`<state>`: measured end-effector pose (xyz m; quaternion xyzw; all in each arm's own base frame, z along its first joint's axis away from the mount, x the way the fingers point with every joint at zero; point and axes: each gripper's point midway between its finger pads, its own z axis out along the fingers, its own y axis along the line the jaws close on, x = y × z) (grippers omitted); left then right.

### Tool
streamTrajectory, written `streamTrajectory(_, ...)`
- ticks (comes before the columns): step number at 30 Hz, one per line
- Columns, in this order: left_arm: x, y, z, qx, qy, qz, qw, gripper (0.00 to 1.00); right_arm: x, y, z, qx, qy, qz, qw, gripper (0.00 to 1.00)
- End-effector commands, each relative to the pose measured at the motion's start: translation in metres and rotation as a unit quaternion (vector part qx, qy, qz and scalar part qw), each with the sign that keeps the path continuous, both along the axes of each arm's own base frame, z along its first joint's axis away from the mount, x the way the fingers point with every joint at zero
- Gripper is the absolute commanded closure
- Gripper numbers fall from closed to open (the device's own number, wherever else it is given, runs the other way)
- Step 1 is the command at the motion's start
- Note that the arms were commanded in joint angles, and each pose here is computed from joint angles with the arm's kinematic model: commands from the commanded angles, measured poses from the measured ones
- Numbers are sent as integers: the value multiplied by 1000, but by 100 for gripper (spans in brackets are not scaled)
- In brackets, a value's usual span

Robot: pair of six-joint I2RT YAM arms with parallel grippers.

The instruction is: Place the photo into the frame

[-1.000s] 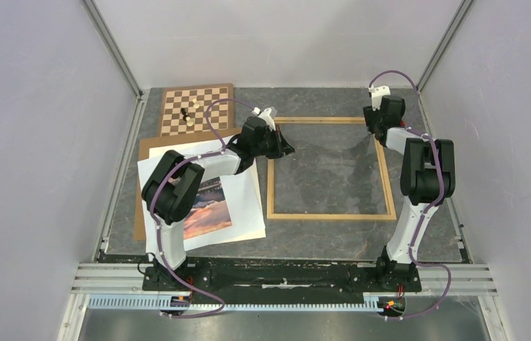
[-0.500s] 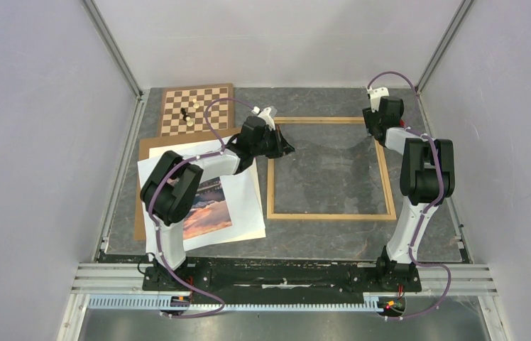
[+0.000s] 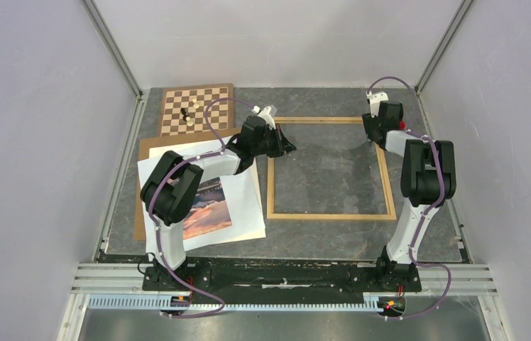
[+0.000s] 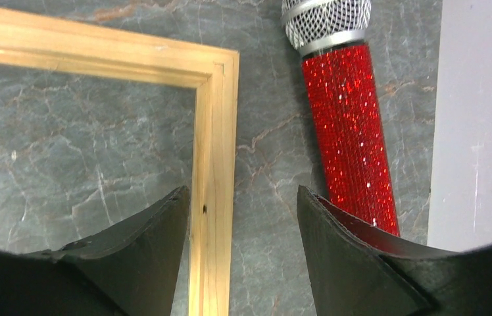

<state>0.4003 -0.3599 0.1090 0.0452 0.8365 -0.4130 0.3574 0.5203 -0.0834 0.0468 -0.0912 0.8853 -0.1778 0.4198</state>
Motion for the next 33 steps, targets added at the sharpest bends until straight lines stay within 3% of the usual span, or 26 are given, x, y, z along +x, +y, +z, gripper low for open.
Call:
streamTrajectory(1,0,-12,16,-40,-12,-5,999,98,-8,-2,33,25,-29,-7,999,36)
streamTrajectory(12,3,-17,19,-49,-12,-4,999,98,-91,31,40,105,36,135,985,35)
streamTrajectory(20,4,-19,20,-51,-8,-1,999,98,-161,52,30,85,129,250,956,35)
streamTrajectory(33,4,-21,19,-47,-7,-3,999,98,-243,58,4,62,227,308,922,35)
